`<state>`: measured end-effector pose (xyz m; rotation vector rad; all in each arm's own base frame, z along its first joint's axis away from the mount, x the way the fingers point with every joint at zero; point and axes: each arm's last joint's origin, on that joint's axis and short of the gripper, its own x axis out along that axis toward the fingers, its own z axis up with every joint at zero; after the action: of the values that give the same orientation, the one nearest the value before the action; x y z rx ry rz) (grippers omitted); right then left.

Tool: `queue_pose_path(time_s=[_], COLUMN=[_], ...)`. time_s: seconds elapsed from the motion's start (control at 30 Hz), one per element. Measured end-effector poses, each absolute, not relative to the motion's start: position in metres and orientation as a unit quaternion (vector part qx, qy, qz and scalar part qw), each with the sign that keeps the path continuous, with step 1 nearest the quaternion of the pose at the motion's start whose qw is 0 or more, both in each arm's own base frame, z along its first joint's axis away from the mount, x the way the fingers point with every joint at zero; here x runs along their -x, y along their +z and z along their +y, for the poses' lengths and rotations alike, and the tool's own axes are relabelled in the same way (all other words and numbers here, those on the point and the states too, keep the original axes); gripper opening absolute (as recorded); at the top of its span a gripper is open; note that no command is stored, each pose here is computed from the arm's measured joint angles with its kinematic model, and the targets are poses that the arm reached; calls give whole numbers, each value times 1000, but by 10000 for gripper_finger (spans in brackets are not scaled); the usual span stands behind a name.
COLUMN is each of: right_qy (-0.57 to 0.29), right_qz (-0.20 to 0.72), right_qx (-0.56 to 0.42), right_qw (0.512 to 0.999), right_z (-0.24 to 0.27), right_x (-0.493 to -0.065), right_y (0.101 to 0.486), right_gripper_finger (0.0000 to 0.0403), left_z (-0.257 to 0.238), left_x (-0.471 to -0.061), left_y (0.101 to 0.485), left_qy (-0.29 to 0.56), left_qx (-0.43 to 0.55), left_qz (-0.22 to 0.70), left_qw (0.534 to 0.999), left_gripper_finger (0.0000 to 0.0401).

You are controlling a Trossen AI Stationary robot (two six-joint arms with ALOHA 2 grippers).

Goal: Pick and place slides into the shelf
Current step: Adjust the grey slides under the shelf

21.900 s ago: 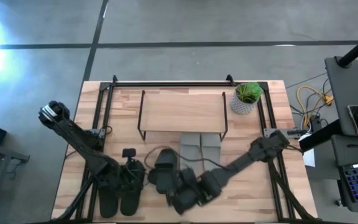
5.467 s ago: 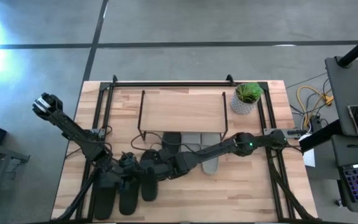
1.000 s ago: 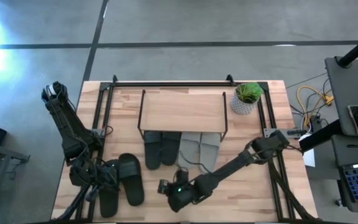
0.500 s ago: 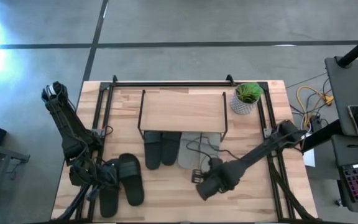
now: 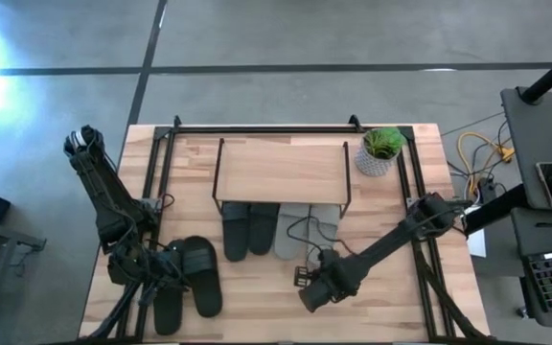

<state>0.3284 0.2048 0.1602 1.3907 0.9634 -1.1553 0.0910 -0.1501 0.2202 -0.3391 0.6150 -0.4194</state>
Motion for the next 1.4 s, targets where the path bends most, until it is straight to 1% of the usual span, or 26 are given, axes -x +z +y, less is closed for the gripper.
queue_pose_path(time_s=[0.1, 0.2, 0.47, 0.73, 0.97, 1.1, 1.2, 1.33, 1.4], right_qy=[-500, -534, -553, -580, -628, -592, -543, -477, -475], right_qz=[401, 404, 383, 371, 377, 364, 357, 341, 325], right_qx=[-563, -532, -520, -502, -448, -483, -519, -561, -564], right_qw=[523, 519, 526, 524, 513, 533, 556, 583, 592], right_z=[198, 189, 173, 159, 154, 161, 170, 181, 185], right_x=[-325, -319, -323, -322, -315, -326, -339, -361, -370], right_y=[168, 165, 160, 156, 173, 189, 197, 190, 183], right_gripper_finger=[8, 8, 8, 8, 8, 8, 8, 8, 8], left_z=[-150, -150, -149, -149, -149, -149, -149, -149, -149], left_x=[-91, -91, -91, -90, -90, -90, -90, -90, -90], left_y=[220, 220, 219, 218, 218, 218, 218, 218, 218], left_qy=[-204, -204, -200, -198, -198, -198, -199, -200, -200], left_qx=[164, 164, 159, 155, 155, 155, 153, 150, 150], left_qz=[299, 299, 302, 306, 306, 306, 305, 305, 305], left_qw=[918, 918, 918, 918, 918, 918, 919, 919, 919], left_gripper_finger=[42, 42, 42, 42, 42, 42, 42, 42, 42])
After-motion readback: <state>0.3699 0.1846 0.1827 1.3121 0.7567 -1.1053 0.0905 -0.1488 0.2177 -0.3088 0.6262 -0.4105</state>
